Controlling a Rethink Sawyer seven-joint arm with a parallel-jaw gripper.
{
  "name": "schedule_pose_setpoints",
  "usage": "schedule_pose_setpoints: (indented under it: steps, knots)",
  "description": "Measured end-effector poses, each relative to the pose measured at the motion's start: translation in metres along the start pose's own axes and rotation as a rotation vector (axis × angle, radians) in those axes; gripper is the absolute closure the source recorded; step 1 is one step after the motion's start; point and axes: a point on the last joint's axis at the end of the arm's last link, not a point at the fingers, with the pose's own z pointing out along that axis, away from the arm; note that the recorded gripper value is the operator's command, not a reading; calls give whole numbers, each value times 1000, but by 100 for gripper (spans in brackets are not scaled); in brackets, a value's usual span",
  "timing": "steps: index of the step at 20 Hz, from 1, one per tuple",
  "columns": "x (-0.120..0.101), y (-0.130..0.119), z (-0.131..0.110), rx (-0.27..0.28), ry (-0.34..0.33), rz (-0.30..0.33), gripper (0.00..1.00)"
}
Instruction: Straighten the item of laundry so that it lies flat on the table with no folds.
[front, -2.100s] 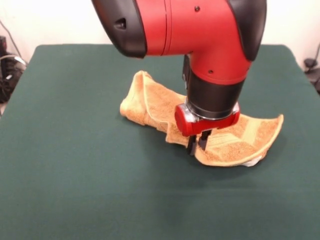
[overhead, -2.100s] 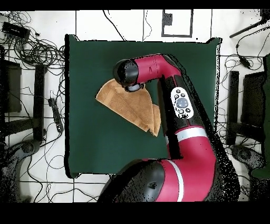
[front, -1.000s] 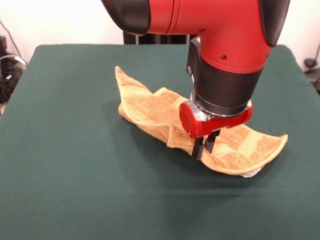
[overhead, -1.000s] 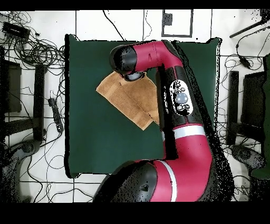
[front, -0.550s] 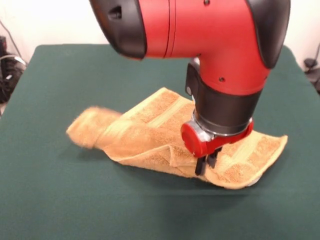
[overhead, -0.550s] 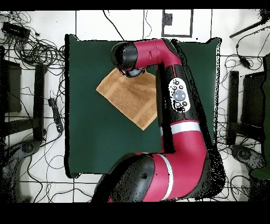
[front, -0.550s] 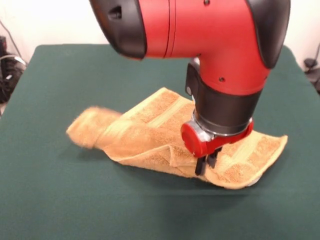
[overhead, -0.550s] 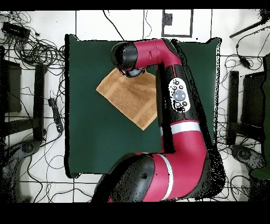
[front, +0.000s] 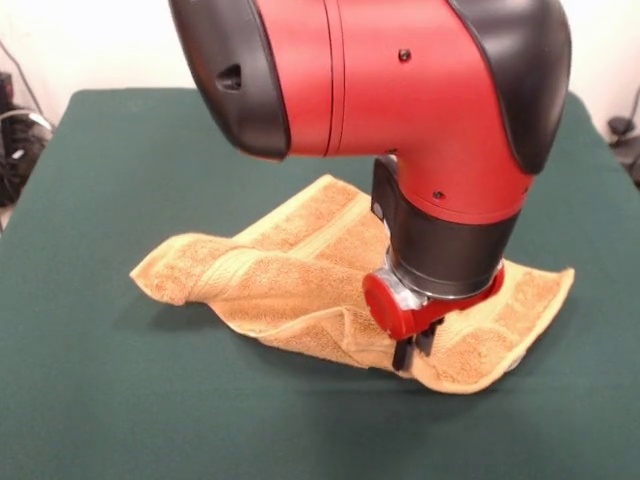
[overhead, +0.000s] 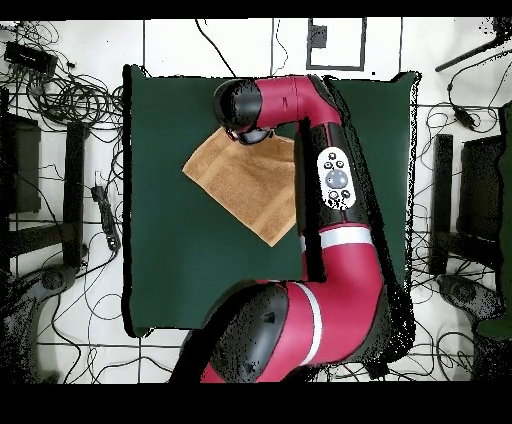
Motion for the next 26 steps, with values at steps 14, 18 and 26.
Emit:
schedule_pose_setpoints:
  steps: [14,18,26]
  knots:
    - [-21,11,-10,24,-31,-10,100]
    - [-29,15,-15,32,-42,-15,100]
    - [-30,16,-17,35,-46,-15,100]
